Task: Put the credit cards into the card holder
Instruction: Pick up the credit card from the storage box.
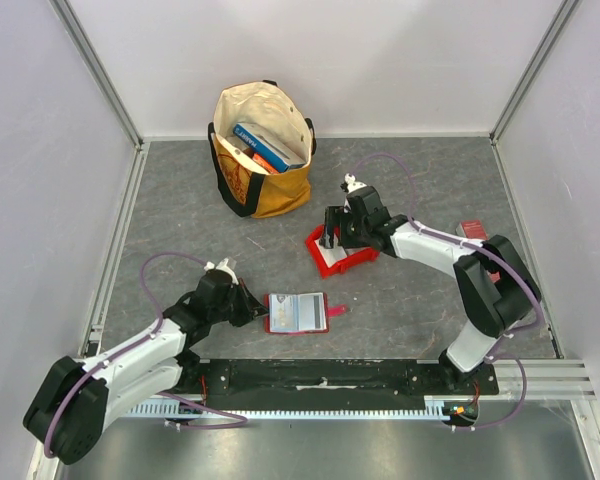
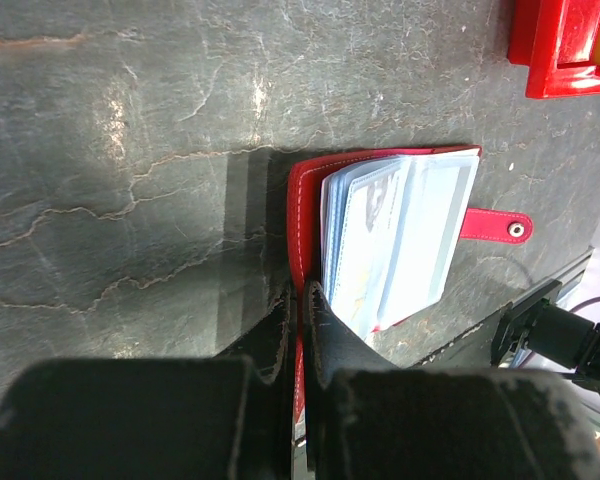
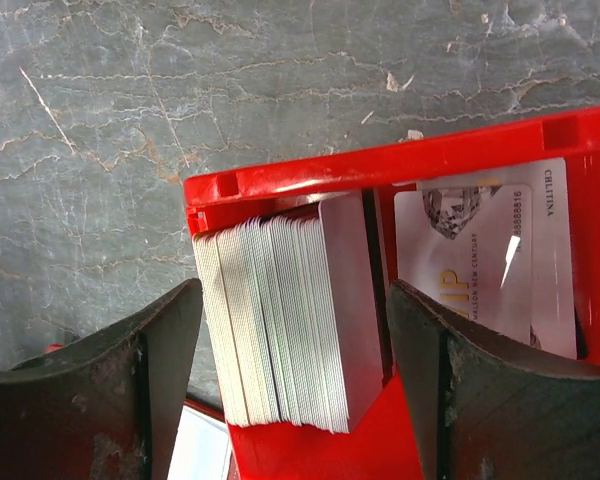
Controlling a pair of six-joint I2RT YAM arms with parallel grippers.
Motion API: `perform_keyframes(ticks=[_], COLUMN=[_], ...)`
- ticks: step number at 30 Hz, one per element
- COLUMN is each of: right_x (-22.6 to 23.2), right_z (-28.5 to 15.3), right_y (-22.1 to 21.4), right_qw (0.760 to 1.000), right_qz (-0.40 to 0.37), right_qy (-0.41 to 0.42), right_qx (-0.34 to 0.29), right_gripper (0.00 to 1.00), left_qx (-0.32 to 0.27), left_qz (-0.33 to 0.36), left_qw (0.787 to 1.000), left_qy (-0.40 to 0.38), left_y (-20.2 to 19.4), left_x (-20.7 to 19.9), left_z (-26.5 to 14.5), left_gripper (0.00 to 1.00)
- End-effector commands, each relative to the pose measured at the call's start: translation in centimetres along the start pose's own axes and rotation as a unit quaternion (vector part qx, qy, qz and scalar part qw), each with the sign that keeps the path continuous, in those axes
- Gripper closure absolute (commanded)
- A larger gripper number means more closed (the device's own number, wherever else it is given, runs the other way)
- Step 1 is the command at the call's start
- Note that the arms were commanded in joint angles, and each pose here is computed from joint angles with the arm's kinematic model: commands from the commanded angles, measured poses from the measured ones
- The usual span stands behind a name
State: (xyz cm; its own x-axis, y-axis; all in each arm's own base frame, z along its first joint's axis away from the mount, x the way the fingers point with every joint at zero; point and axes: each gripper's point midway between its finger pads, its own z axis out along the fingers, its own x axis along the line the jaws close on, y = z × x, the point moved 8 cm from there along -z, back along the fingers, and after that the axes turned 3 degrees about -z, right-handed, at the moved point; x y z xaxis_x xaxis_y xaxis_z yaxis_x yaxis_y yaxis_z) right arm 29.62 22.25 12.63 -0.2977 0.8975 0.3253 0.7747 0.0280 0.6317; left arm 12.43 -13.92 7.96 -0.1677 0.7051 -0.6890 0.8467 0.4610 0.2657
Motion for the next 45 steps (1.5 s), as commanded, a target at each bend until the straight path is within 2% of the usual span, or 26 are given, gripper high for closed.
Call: perform_keyframes(ticks=[1, 7, 11, 20, 25, 30, 41, 45], right_x=[0.5, 0.1, 0.6, 0.8, 0.7, 0.3, 0.0, -0.2], right_z=[0.3, 1.1, 0.7, -0.2, -0.5, -0.6, -0.8, -1.0], right_y=[2.1, 1.5, 1.8, 2.2, 2.3, 2.3, 2.4, 2.8], right_qw=[0.999, 0.998, 0.996, 0.994, 0.994, 0.995, 0.996, 0.996], right_qz=[-0.016, -0.006, -0.005, 0.002, 0.005, 0.008, 0.010, 0.001], right_qy=[0.037, 0.056, 0.085, 0.109, 0.106, 0.097, 0.092, 0.082], right_qx=[-0.020, 0.004, 0.001, -0.004, -0.008, -0.011, -0.013, -0.023], right_gripper=[0.18, 0.18, 0.22, 0.36, 0.41, 0.48, 0.74, 0.80], left_qx=[-0.017, -0.014, -0.013, -0.012, -0.010, -0.008, -0.006, -0.005], left_qz=[0.025, 0.023, 0.023, 0.023, 0.022, 0.021, 0.022, 0.022], left_qw=[0.999, 0.999, 0.999, 1.000, 1.000, 1.000, 1.000, 1.000], left_qy=[-0.019, -0.016, -0.018, -0.018, -0.018, -0.021, -0.021, -0.022], left_y=[0.9, 0.9, 0.9, 0.9, 0.8, 0.8, 0.7, 0.7], left_x=[-1.2, -1.1, -1.2, -1.1, -1.1, -1.2, -1.2, -1.2], left_z=[-0.1, 0.1, 0.2, 0.2, 0.2, 0.2, 0.4, 0.4], left_gripper=[0.98, 0.98, 0.98, 0.98, 0.98, 0.98, 0.98, 0.98])
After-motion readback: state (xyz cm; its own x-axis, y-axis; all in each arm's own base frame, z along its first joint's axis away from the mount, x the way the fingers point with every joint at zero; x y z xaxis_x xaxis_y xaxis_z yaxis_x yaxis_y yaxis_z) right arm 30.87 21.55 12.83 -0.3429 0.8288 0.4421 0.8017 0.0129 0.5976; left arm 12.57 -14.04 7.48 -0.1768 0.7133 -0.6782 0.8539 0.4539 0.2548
